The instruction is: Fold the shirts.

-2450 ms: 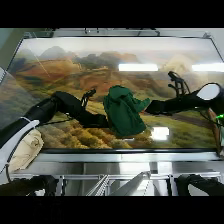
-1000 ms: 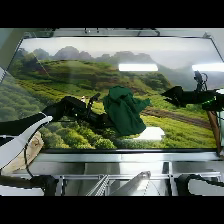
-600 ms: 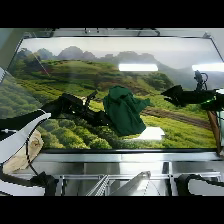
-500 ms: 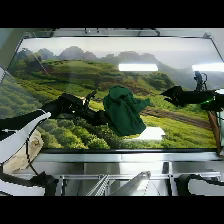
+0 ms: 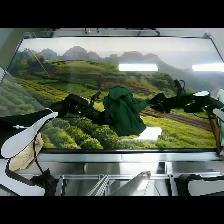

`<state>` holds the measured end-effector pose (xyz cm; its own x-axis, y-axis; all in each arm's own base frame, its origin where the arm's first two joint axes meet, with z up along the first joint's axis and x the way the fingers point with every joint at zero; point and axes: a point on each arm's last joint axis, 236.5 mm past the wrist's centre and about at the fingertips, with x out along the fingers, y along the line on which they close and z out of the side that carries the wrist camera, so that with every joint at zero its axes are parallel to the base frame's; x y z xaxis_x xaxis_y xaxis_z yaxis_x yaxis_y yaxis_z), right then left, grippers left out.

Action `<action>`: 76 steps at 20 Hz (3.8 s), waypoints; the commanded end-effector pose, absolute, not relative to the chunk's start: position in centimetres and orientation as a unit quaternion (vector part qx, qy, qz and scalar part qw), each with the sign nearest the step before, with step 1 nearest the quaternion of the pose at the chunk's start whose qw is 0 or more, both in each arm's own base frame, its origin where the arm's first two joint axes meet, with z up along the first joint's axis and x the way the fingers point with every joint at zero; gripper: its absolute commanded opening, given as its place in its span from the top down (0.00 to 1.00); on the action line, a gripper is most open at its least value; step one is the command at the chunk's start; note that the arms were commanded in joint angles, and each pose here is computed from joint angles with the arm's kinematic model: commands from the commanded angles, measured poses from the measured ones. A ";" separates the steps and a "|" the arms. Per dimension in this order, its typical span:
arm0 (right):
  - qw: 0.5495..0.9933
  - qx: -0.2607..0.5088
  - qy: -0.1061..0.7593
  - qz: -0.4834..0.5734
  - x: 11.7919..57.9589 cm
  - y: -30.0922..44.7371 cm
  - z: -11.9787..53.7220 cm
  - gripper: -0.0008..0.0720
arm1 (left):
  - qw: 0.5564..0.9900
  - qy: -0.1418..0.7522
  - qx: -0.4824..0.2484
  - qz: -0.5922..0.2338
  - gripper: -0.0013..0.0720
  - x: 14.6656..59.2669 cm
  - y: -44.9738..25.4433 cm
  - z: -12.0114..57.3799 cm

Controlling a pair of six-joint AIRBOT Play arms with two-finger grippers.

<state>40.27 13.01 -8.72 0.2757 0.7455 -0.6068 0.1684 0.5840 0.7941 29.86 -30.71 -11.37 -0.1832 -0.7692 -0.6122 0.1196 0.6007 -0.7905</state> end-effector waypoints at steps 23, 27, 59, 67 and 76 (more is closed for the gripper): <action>0.947 0.257 -0.012 0.191 35.6 -2.9 41.7 0.97 | 0.884 0.252 -0.061 -0.390 0.96 29.8 -13.9 36.2; 0.947 0.265 0.011 0.182 35.4 -3.8 40.5 0.97 | 0.928 0.249 -0.061 -0.269 0.95 29.4 -8.6 34.9; 0.724 0.334 0.601 0.051 36.6 -5.4 -3.4 0.33 | 0.656 0.636 -0.273 -0.303 0.02 39.9 -8.8 -0.1; 0.692 0.376 0.615 0.047 33.9 -4.0 -6.9 0.33 | 0.611 0.669 -0.322 -0.275 0.04 41.4 -14.1 -9.4; 0.707 0.382 0.595 0.016 35.1 -5.2 -7.3 0.33 | 0.637 0.648 -0.289 -0.301 0.96 47.1 -17.2 -9.5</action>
